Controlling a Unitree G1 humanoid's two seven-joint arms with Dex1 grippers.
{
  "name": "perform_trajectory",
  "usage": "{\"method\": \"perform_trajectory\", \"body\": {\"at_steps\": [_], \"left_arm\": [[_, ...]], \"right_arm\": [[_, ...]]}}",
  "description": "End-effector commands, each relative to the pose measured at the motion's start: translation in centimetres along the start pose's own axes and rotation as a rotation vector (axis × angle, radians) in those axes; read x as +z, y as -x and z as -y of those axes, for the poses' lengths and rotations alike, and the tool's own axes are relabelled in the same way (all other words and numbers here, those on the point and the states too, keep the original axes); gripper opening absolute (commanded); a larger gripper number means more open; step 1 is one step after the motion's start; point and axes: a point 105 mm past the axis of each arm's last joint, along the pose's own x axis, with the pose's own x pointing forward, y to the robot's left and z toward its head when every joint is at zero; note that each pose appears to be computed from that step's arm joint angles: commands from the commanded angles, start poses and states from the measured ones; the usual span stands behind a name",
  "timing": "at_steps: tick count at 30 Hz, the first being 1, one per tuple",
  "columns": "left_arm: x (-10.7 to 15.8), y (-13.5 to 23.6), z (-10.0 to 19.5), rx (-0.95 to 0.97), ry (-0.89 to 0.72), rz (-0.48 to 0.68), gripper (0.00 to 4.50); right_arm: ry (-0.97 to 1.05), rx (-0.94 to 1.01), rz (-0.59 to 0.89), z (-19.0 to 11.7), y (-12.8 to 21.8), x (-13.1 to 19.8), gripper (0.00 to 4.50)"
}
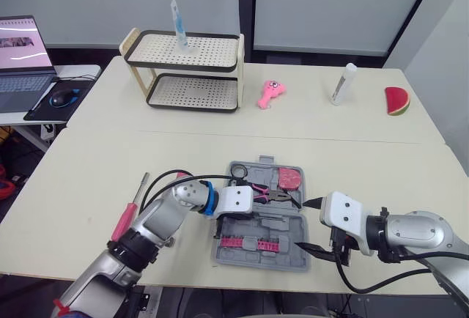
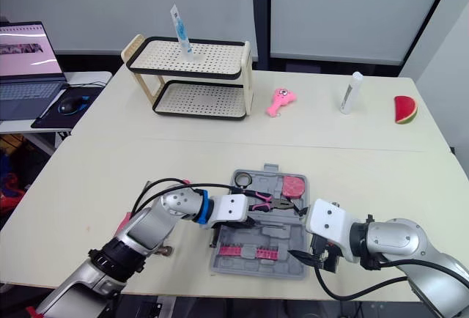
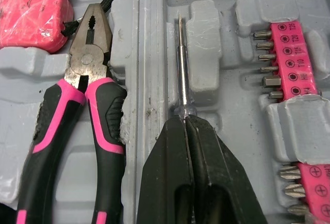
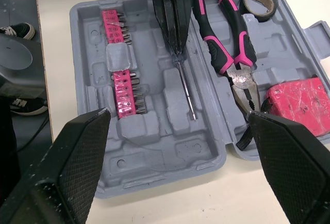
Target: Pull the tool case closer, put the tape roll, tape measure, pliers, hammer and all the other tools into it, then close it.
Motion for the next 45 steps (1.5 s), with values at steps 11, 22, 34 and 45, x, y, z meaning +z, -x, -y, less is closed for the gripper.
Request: {"method": "perform_trajectory", "body": {"at_steps": [11, 22, 34, 45], "left_arm": [[-3.1, 17.2, -1.2, 0.549, 0.335, 0.249, 0.06], [-13.5, 26.1, 6.8, 0.919, 0.667, 0.039, 0.63], [-16.9, 27.3, 14.0, 0.937, 0.849, -0.054, 4.48], [-16.5, 27.1, 14.0, 0.941, 0.844, -0.057, 4.48]], "right_arm": [[0.136, -0.137, 0.109, 2.3, 3.0, 0.8, 4.5], [0.057, -0.083, 0.056, 2.9, 6.5, -2.9, 4.5], [0.025, 0.052, 0.05, 2.6, 7.4, -3.1, 4.5], [0.058, 0.079, 0.071, 2.9, 6.8, -2.7, 4.5]]}}
